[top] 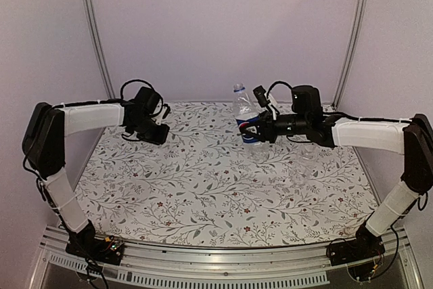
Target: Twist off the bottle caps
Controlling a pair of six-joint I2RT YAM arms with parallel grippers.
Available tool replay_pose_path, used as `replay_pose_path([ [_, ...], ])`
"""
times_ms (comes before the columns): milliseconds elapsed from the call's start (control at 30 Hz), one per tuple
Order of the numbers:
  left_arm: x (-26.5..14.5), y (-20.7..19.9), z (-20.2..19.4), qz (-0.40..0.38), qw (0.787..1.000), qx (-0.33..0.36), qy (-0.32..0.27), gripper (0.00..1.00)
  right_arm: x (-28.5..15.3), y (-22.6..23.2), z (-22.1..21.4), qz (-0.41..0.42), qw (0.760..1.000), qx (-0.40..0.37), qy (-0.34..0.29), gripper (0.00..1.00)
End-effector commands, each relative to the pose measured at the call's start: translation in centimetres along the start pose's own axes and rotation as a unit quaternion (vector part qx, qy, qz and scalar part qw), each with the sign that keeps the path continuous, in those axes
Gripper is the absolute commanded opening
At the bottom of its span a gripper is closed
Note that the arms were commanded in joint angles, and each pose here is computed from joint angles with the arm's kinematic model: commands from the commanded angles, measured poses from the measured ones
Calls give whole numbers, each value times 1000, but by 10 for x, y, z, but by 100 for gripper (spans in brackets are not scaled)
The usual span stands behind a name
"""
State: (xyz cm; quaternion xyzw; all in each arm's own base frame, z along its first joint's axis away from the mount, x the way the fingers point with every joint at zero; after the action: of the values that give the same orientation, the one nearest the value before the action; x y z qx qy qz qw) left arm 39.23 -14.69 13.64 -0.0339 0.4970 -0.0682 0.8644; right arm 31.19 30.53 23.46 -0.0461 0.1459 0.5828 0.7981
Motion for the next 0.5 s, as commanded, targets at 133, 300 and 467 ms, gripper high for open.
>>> replay_pose_path([
  [133,26,-78,-71,-36,995,69,69,0,-22,3,19,-26,1000,-10,-7,35],
  [300,43,-94,-85,-37,991,90,90,0,-30,7,22,-31,999,-7,-1,35],
  [467,50,-96,-93,-42,989,93,109,1,-34,11,20,-31,1000,-6,2,36],
])
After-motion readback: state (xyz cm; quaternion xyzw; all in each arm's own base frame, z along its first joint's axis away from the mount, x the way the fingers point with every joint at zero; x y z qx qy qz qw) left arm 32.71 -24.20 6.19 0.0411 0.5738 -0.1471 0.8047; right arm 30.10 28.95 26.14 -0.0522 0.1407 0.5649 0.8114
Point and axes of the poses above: each gripper's point midway between its finger pads, its own x axis out along the fingers, its own y axis along the line the jaws close on, z = x × y, the point moved 5 cm from there along -x, back along the fingers, and after that the axes turned 11 degrees about -x, right-handed, at the moved point
